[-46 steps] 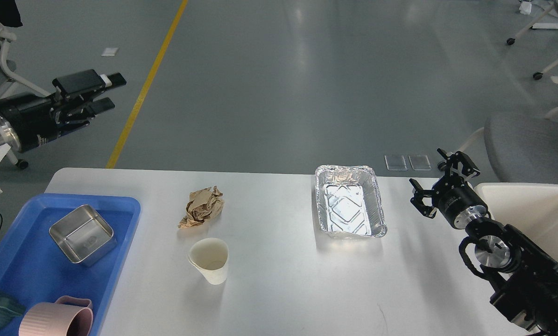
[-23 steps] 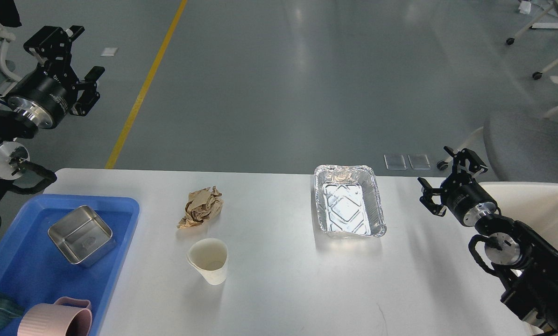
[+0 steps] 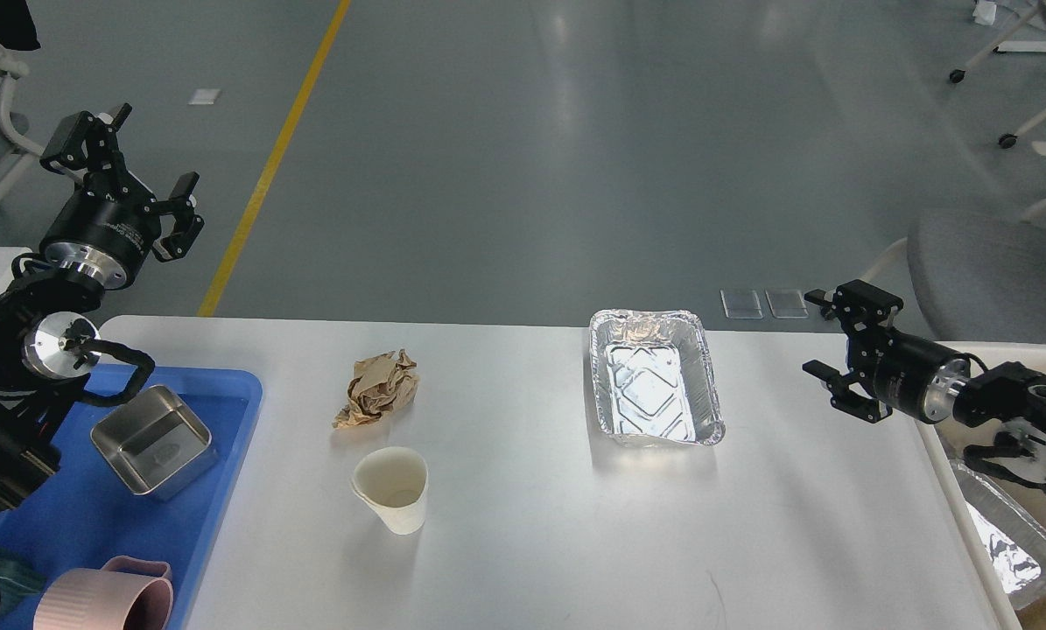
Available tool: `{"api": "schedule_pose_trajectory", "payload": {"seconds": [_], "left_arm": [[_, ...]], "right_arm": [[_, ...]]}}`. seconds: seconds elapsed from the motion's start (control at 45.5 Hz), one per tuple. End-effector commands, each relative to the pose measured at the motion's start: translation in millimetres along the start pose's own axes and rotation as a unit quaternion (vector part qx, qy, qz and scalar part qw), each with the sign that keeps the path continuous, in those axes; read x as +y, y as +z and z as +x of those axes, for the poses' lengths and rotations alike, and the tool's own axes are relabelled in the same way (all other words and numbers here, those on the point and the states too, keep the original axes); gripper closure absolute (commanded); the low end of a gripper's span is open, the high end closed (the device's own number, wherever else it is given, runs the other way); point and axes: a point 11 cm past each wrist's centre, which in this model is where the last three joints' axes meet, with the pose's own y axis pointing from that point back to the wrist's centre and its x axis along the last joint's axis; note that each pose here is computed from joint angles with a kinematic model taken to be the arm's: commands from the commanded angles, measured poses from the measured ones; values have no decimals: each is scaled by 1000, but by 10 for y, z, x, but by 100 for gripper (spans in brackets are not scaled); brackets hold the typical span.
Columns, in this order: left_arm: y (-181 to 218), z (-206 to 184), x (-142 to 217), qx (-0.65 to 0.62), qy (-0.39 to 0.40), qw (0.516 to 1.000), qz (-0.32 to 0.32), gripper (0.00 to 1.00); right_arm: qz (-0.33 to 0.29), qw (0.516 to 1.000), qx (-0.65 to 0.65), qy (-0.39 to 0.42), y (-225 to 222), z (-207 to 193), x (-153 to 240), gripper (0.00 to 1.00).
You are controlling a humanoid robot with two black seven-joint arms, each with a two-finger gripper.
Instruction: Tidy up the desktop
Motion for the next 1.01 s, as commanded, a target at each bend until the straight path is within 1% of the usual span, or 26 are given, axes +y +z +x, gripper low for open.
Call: {"api": "schedule_pose_trajectory", "payload": {"seconds": [0.0,0.11,0.22,0.329,0.395,0.461,0.483,0.571,0.725,0.923,0.988], "left_arm": [[16,-17,2,3,-8,1000,-9,3],[8,-26,9,5,-13,1000,-8,3],[-15,-14,25,4,-14,1000,-6,3],[-49,17,50,4,-10,1000,-2,3],[-76,20,61,5,-10,1000,1,3],[-85,15,61,5,-10,1000,2,3],[-106,31,74,4,-9,1000,5,3],[-112,35,78,4,-8,1000,5,3],[-118,34,79,4,-8,1000,7,3],[-133,32,82,2,-9,1000,9,3],[-143,24,82,3,-10,1000,10,3]], "right_arm": [[-46,995,84,-38,-151,-30,458,0],[-65,983,161,-53,-455,-81,961,0],[-85,969,223,-66,-734,-278,1409,0],[-102,954,272,-72,-945,-472,1741,0],[-113,949,287,-57,-1056,-417,1915,0],[-116,946,297,-58,-1132,-414,1987,0],[-114,940,314,-67,-1264,-441,2070,0],[-114,932,333,-90,-1405,-507,2179,0],[-97,923,360,-99,-1623,-580,2286,0],[-98,922,360,-105,-1595,-589,2246,0],[-97,922,356,-114,-1535,-602,2155,0]]}}
